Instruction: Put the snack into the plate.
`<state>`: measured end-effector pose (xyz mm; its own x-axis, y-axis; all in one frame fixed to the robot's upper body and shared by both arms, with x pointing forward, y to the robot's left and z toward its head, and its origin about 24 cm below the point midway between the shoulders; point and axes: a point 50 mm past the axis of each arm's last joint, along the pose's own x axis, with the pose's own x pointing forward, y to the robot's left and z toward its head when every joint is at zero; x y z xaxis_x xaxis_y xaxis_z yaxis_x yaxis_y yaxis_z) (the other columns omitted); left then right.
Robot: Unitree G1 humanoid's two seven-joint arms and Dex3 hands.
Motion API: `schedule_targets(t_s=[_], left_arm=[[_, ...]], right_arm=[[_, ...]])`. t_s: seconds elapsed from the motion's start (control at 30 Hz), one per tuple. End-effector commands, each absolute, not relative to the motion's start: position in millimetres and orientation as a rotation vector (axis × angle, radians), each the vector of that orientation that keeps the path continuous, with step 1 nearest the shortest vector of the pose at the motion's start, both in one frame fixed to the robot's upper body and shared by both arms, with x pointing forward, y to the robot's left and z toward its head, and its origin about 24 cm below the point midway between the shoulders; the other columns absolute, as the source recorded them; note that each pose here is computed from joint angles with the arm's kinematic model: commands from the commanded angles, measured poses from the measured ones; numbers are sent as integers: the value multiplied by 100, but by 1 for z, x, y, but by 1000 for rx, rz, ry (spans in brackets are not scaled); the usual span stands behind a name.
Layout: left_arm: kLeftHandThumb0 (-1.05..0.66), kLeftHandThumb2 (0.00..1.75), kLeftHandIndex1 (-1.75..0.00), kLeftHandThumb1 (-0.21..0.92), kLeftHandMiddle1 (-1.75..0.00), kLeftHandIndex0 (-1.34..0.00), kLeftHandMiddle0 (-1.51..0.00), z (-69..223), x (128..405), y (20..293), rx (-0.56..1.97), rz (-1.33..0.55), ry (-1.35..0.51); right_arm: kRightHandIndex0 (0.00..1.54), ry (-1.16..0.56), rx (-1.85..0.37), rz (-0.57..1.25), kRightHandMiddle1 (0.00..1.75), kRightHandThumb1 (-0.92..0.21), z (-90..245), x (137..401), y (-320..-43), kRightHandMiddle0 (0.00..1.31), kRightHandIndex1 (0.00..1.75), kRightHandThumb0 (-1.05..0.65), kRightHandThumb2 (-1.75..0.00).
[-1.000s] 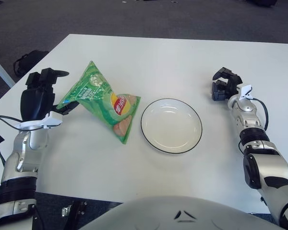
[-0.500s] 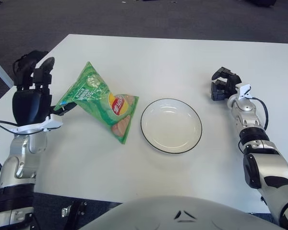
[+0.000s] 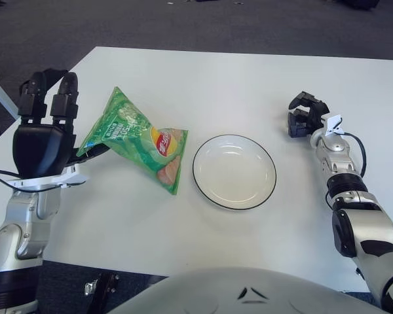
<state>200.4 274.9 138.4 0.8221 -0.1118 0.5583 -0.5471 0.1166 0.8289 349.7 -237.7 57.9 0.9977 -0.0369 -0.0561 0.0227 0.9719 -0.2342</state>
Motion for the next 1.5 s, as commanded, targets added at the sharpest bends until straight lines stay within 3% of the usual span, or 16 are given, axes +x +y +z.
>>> schedule_targets(t_s=[0.0, 0.2, 0.5, 0.57, 0.87, 1.07, 1.47], left_arm=[[-103, 23, 0, 81, 0, 0, 0, 145, 201, 271, 1483, 262, -683], [-104, 22, 0, 89, 0, 0, 0, 151, 210, 268, 1488, 158, -859], [-99, 46, -1, 92, 0, -1, 0, 149, 214, 266, 1514, -93, -942], [-97, 51, -10, 92, 0, 0, 0, 149, 215, 264, 1525, -117, -993], [-89, 63, -43, 92, 0, 0, 0, 142, 225, 253, 1554, -192, -1137], [-85, 65, -53, 92, -1, 0, -2, 145, 237, 244, 1462, -224, -1275], [-82, 60, -52, 92, -2, 0, -4, 136, 249, 234, 1403, -213, -1388]], right_arm=[[79, 254, -256, 8, 175, -9, 16, 332, -234, 55, 172, -1, -158], [79, 254, -259, 11, 175, -9, 16, 332, -234, 55, 171, -1, -158], [78, 252, -283, 22, 175, -9, 17, 333, -234, 55, 174, -1, -159], [78, 253, -284, 24, 175, -9, 17, 333, -233, 55, 174, -1, -159], [78, 261, -275, 24, 175, -11, 16, 333, -233, 53, 173, -1, -157], [77, 257, -267, 22, 175, -12, 16, 333, -233, 52, 174, -1, -156], [77, 252, -286, 32, 175, -11, 17, 334, -233, 53, 173, -1, -157]])
